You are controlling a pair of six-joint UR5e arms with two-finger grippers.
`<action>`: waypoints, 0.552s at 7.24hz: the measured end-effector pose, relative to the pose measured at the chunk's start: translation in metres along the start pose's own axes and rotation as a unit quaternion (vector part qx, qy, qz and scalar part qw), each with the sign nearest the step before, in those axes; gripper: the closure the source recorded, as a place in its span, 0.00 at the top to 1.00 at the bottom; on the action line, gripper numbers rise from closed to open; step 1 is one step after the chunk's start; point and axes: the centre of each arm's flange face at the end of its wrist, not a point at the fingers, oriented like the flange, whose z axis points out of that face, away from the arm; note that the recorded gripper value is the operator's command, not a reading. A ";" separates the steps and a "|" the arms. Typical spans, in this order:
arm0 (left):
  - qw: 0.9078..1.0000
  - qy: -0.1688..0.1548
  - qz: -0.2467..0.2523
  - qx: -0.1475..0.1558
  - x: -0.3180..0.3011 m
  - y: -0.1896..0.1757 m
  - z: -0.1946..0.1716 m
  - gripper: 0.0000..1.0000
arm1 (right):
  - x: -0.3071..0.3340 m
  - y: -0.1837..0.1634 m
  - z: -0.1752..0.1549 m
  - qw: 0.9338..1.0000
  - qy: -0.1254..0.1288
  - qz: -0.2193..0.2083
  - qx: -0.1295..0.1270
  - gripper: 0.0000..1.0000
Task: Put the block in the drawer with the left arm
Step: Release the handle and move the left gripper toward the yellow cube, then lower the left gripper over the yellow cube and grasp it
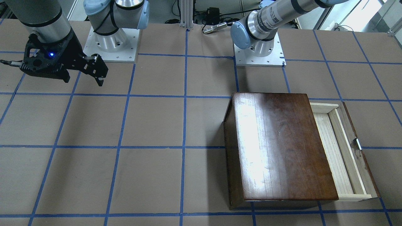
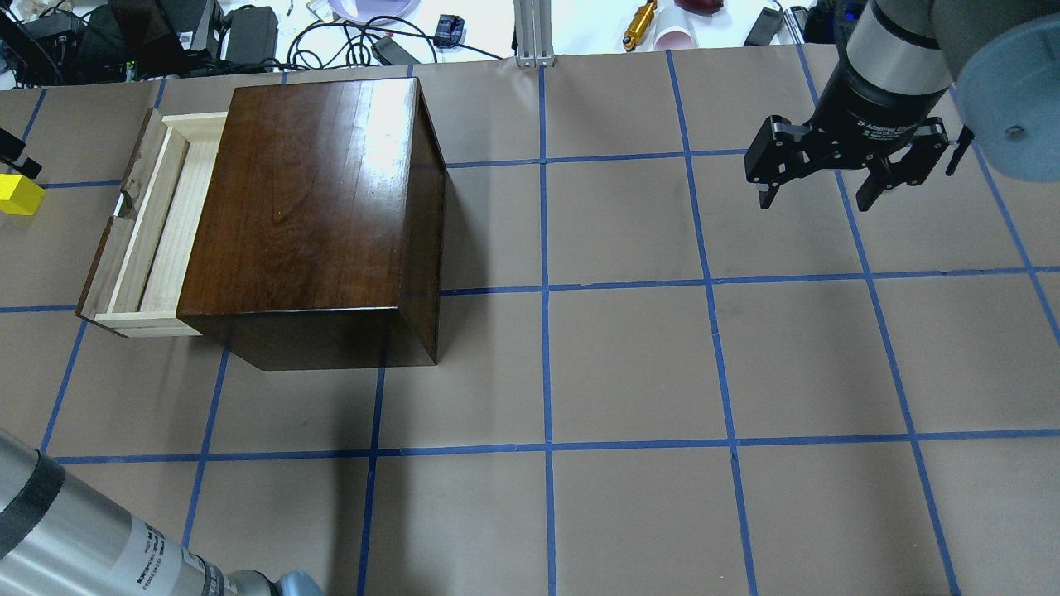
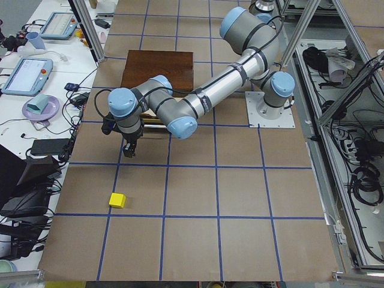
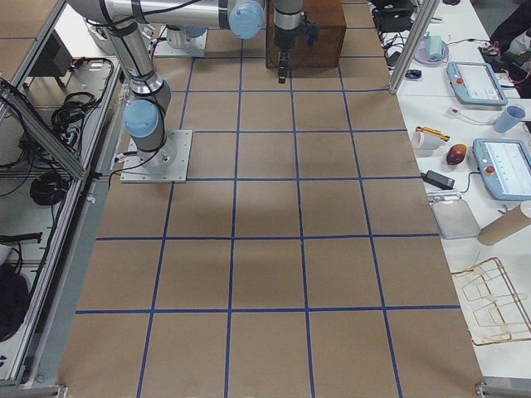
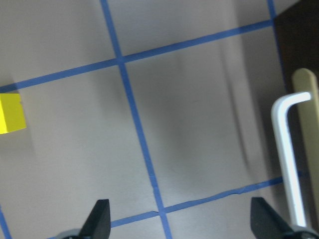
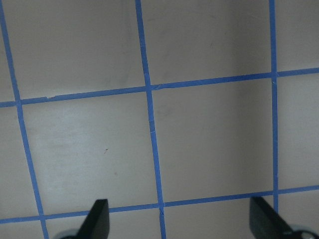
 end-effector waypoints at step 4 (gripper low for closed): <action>0.999 -0.034 -0.013 0.020 -0.075 0.003 0.034 1.00 | 0.000 0.000 0.000 1.000 0.000 0.000 0.000 1.00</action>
